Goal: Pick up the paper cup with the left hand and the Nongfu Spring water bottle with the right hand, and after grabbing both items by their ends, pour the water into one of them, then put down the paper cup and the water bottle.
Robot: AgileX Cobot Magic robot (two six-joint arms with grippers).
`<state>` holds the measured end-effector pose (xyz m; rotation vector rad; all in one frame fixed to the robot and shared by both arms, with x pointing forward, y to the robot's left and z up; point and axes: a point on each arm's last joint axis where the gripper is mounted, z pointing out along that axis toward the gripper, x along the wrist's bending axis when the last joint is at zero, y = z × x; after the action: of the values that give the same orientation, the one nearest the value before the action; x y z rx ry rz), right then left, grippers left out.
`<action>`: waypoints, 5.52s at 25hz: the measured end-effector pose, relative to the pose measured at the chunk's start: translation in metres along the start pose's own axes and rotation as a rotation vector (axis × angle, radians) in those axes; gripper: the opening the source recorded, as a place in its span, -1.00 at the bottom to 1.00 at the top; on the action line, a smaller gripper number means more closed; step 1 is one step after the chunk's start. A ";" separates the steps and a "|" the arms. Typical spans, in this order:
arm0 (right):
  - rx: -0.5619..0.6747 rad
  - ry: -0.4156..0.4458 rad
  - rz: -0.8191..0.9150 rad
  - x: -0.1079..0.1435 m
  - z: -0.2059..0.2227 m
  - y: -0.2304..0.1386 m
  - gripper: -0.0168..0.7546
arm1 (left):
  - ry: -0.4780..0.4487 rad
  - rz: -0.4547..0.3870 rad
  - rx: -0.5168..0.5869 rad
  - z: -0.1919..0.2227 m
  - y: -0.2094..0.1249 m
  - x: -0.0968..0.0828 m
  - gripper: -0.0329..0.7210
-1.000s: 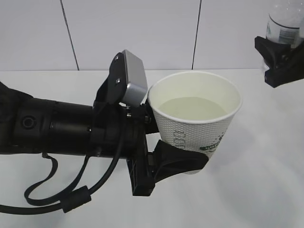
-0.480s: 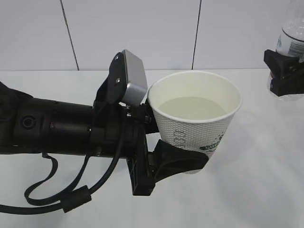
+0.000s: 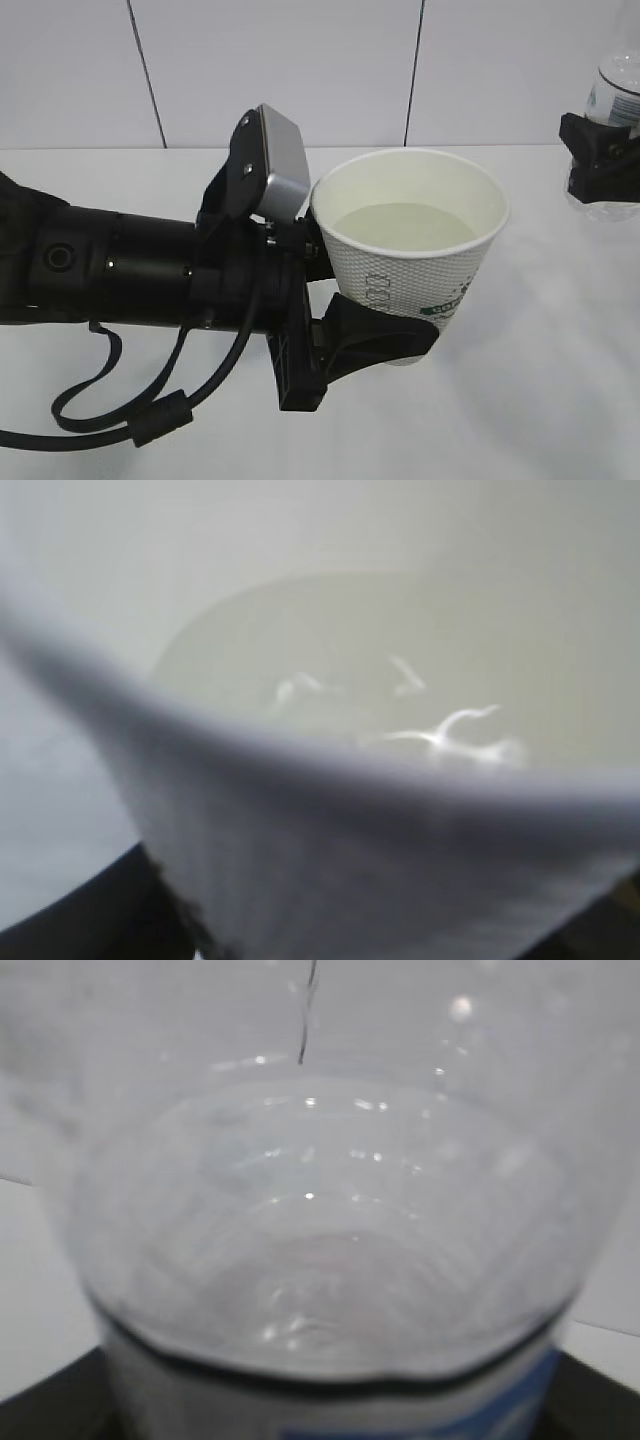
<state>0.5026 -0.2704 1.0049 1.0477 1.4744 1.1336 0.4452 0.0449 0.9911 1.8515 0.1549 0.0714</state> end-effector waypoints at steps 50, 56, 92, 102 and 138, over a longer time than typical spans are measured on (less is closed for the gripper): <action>0.069 -0.093 0.121 0.000 0.036 -0.060 0.32 | 0.006 -0.006 -0.003 0.000 0.000 0.001 0.43; 0.060 -0.095 0.121 -0.001 0.050 -0.062 0.32 | 0.007 -0.006 -0.002 0.000 0.000 0.001 0.43; 0.127 -0.090 0.122 0.006 0.122 -0.124 0.32 | 0.008 -0.007 -0.001 0.000 0.000 0.001 0.43; 0.130 -0.090 0.122 0.008 0.139 -0.138 0.32 | 0.008 -0.007 -0.001 0.000 0.000 0.001 0.43; 0.053 -0.127 0.157 0.004 0.109 -0.122 0.65 | 0.006 -0.027 -0.033 0.000 0.003 0.001 0.43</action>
<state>0.6004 -0.2743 0.8738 1.2675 1.3465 1.1201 0.4460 0.0442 0.9939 1.8161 0.1825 0.0606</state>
